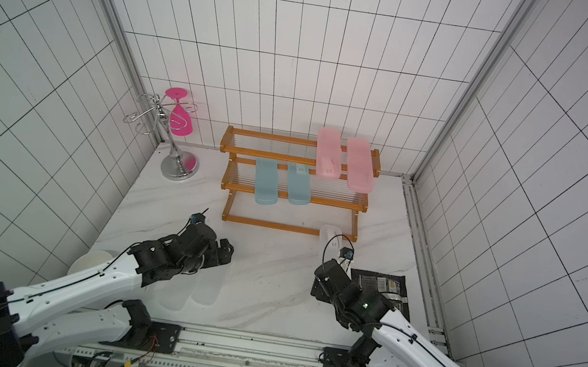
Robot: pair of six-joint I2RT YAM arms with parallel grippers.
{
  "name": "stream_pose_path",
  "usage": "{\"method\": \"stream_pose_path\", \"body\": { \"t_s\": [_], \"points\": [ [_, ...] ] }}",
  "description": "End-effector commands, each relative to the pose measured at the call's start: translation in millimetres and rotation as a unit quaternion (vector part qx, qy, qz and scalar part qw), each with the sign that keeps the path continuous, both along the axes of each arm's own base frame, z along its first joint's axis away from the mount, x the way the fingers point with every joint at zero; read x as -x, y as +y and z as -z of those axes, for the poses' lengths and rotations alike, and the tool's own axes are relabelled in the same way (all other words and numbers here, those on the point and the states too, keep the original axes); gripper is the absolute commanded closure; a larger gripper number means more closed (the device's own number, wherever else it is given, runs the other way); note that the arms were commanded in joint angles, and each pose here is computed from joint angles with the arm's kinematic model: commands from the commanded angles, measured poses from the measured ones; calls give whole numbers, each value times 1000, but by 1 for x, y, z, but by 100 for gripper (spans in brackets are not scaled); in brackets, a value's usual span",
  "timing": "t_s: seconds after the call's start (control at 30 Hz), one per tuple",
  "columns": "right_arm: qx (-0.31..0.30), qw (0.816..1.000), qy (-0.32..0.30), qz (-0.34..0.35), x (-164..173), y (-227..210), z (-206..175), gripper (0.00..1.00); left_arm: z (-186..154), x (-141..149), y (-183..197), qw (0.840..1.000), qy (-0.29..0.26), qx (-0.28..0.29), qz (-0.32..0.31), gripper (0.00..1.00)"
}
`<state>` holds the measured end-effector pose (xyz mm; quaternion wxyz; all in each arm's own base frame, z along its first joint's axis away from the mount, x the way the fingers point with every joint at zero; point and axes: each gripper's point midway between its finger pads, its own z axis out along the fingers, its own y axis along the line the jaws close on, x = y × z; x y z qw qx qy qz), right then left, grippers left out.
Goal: Place the pencil cases on the shelf according to color
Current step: Place the pencil case on the shelf.
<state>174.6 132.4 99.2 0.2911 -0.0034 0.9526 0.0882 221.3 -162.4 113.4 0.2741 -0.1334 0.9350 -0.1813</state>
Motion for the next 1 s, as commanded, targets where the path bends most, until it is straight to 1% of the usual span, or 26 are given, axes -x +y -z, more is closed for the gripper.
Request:
{"method": "stream_pose_path", "body": {
  "t_s": [0.0, 0.17, 0.57, 0.7, 0.97],
  "points": [
    [-16, 999, 1, -30, -13, 15, -6, 34, 0, 0, 1, 1000, -8, 5, 0, 2],
    [-22, 1000, -2, -18, -36, 13, -8, 36, 8, 4, 0, 1000, 2, 4, 4, 2],
    [3, 999, -33, 19, -84, -4, -8, 42, 23, 4, -1, 1000, 13, -5, 7, 2],
    [17, 998, -52, 28, -96, -8, -9, 43, 29, 2, -3, 1000, 20, -14, 10, 2],
    [25, 994, -101, 42, -116, -10, -11, 44, 43, -3, -9, 999, 33, -31, 21, 2]
  ]
}}
